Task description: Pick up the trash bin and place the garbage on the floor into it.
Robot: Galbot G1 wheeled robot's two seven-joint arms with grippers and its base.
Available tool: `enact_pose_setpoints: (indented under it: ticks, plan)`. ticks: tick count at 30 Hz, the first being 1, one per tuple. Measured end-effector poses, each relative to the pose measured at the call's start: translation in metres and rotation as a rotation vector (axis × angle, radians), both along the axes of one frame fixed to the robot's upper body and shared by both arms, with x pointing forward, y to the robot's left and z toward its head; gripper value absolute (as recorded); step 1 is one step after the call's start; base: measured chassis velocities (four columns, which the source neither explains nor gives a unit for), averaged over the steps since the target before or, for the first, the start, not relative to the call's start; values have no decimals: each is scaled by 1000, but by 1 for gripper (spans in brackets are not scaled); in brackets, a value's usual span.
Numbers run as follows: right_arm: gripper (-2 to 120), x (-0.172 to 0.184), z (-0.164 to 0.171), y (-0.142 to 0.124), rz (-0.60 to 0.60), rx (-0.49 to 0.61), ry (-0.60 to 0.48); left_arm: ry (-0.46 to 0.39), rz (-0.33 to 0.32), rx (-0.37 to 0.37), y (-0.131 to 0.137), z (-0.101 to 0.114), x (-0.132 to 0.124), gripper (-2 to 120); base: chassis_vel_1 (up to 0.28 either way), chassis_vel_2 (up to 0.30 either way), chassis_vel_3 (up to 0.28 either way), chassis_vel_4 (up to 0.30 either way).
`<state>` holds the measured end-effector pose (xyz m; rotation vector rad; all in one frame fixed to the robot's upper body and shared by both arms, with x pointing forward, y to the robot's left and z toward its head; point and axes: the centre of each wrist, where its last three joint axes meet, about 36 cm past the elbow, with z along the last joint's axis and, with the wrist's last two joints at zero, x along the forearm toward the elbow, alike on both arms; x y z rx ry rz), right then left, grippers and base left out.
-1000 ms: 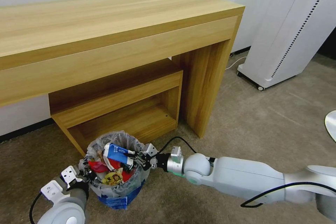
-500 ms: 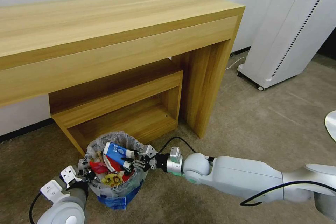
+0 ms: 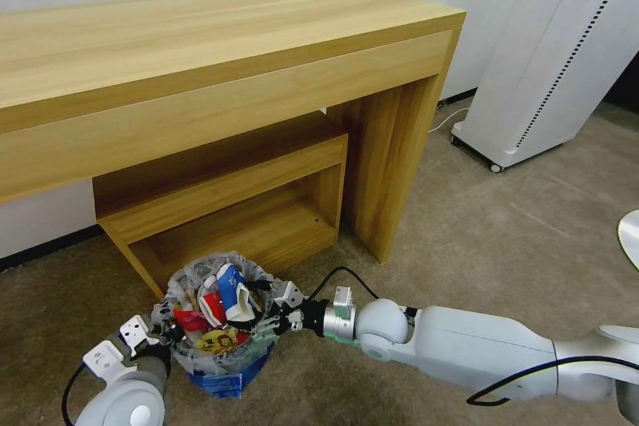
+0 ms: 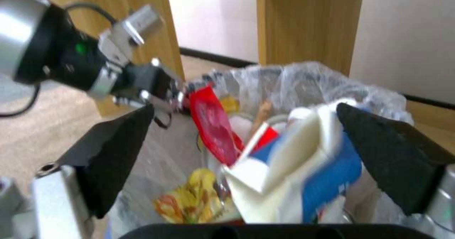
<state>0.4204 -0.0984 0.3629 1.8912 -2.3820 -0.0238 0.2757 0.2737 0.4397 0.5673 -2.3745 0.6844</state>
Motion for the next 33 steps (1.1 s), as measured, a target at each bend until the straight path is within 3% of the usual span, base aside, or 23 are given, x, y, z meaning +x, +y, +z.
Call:
enact_pose_setpoints:
  ticks: [14,23,33]
  plan:
    - [100,5,30,-14,-46,158,-3,14,-1,-12,3,-5,3,0,0,0,0,0]
    - [100,31,70,-50,-242,278,-59,75,-1,-46,8,-32,20,0,0,0,0,0]
    - [100,43,87,-80,-328,306,-97,81,-1,-49,7,-34,28,0,0,0,0,0]
